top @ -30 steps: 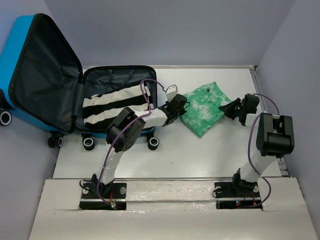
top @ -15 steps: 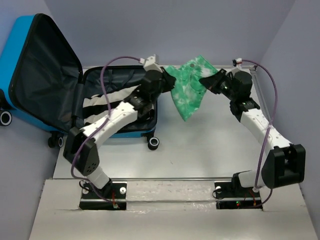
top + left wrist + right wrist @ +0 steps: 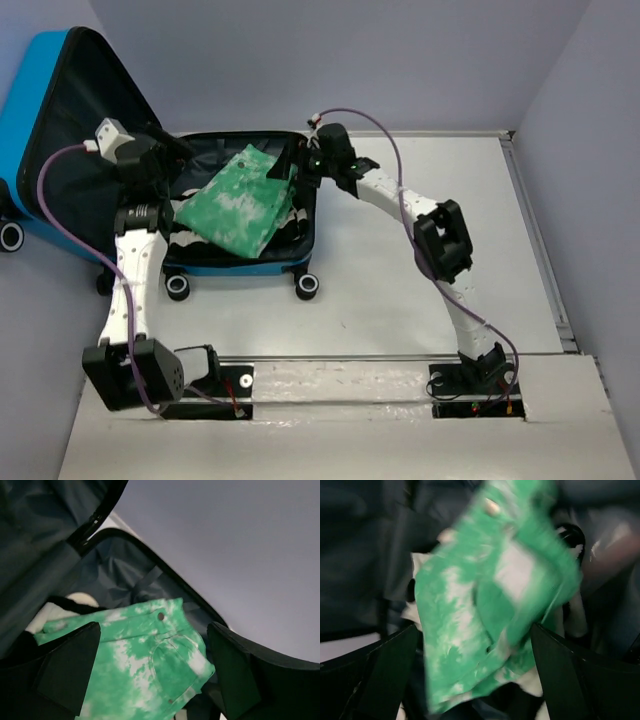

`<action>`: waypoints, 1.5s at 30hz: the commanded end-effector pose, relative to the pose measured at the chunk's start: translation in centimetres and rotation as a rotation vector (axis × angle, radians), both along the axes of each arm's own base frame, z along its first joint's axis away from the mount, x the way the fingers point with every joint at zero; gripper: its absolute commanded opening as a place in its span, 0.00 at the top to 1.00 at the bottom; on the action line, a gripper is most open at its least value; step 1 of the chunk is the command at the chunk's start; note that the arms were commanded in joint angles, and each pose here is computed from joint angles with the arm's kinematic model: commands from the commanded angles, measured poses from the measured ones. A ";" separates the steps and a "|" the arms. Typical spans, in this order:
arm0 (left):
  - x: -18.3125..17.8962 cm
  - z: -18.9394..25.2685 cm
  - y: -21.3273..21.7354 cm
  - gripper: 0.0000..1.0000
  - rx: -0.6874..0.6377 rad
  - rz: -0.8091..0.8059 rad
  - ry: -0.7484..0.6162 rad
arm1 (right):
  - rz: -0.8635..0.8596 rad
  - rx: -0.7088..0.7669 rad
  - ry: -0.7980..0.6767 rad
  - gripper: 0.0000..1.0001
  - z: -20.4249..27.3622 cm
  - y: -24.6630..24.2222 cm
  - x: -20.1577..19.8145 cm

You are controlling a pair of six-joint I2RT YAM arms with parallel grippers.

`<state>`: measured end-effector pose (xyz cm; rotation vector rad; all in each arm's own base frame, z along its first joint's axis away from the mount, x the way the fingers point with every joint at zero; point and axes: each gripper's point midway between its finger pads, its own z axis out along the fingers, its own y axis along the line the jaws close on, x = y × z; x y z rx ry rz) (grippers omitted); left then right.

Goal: Pack the luggage

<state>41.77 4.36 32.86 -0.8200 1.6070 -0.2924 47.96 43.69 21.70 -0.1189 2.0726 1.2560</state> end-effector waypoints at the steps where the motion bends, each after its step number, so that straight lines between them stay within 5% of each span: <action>1: -6.8 4.9 -1.3 0.01 0.082 -0.049 -0.132 | 0.093 -0.167 0.041 0.00 -1.4 -0.8 -1.4; 9: -18.7 4.5 1.7 0.01 0.184 0.157 -0.111 | 0.168 -0.176 -0.079 0.01 3.7 -1.7 -4.3; 13: -26.4 3.6 6.0 0.01 0.228 0.458 -0.115 | 0.278 -0.130 -0.222 0.01 9.8 -1.3 -8.5; 17: -30.1 0.2 9.4 0.01 0.284 0.710 0.043 | 0.287 -0.142 -0.266 0.02 11.2 -3.5 -11.2; 21: -29.4 -0.7 10.9 0.03 0.340 0.826 0.078 | 0.284 -0.175 -0.310 0.02 10.2 -5.8 -13.5; 25: -26.6 -0.5 13.0 0.07 0.475 0.976 0.254 | 0.286 -0.213 -0.290 0.00 7.2 -6.7 -14.2; 32: -22.3 2.3 15.2 0.12 0.564 0.996 0.331 | 0.162 -0.362 -0.136 0.00 -1.7 -6.8 -10.3; 35: -21.3 2.0 15.6 0.35 0.573 1.004 0.362 | 0.155 -0.412 -0.054 0.00 -6.4 -6.5 -9.5; 38: -20.9 1.6 15.8 0.75 0.567 0.992 0.355 | 0.175 -0.422 -0.003 0.05 -9.3 -5.6 -9.6; 39: -20.8 1.4 15.8 0.94 0.565 0.981 0.358 | 0.169 -0.425 0.000 0.14 -9.6 -5.5 -9.2; 42: -19.1 1.5 14.6 0.94 0.526 0.848 0.292 | 0.133 -0.454 0.036 0.50 -11.5 -5.6 -8.5; 43: -18.5 2.0 13.0 0.94 0.518 0.784 0.242 | 0.132 -0.457 0.047 0.78 -12.0 -5.6 -8.5; 45: -17.6 1.9 10.6 0.94 0.527 0.699 0.198 | 0.134 -0.465 0.064 0.92 -13.0 -5.6 -8.6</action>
